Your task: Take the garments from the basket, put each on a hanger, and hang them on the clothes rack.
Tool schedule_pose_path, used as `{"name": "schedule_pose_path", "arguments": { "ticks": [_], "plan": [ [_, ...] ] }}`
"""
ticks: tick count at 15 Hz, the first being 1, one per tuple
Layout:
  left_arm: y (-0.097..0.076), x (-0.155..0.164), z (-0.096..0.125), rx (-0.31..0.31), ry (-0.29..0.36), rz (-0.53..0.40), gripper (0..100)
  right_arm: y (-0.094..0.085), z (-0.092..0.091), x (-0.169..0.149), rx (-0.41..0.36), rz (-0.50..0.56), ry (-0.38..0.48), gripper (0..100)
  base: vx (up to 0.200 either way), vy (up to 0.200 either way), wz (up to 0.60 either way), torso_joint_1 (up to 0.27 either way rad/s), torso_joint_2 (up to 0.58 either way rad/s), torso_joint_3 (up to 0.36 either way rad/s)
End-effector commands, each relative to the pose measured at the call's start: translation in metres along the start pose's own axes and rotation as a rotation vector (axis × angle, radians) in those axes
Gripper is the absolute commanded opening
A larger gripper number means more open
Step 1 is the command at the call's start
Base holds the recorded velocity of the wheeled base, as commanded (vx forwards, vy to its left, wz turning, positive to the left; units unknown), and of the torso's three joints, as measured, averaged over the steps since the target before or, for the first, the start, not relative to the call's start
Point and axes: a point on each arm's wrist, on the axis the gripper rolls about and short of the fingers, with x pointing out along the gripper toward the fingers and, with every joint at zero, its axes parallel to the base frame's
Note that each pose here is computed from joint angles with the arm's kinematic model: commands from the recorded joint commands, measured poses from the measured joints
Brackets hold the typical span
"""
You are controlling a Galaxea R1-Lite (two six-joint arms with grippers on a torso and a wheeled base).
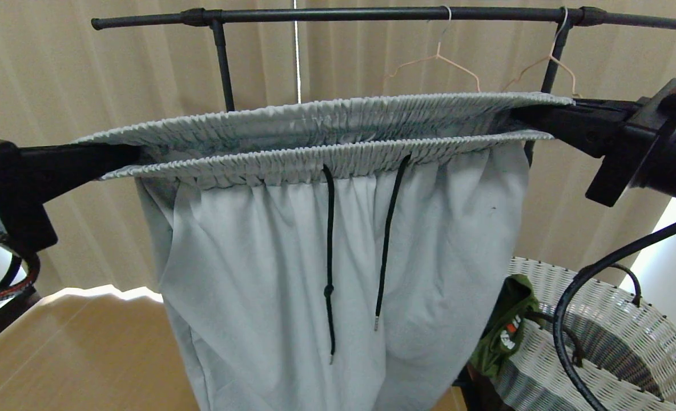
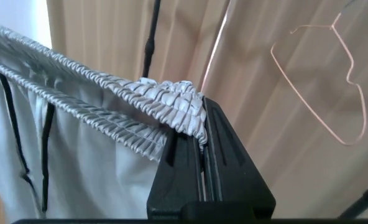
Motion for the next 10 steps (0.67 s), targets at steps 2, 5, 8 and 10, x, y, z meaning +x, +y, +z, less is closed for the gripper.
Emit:
{"name": "schedule_pose_path", "arguments": {
  "ticks": [2, 5, 8, 10],
  "plan": [
    [0.000, 0.013, 0.007, -0.008, -0.015, 0.022, 0, -0.015, 0.002, -0.002, -0.040, -0.071, -0.008, 0, 0.000, 0.000, 0.00, 0.000, 0.00, 0.000],
    [-0.007, 0.034, 0.025, -0.021, -0.074, 0.013, 0, -0.017, 0.010, -0.002, -0.059, -0.084, -0.065, 0, 0.000, 0.000, 0.00, 0.000, 0.00, 0.000],
    [-0.016, 0.044, 0.038, -0.013, -0.100, -0.015, 0, -0.017, 0.007, -0.001, -0.059, -0.084, -0.054, 0, 0.000, 0.000, 0.00, 0.000, 0.00, 0.000],
    [-0.016, 0.046, 0.030, -0.010, -0.077, -0.010, 0, -0.017, 0.007, 0.000, -0.059, -0.082, -0.051, 0, 0.000, 0.000, 0.00, 0.000, 0.00, 0.000]
  ]
}}
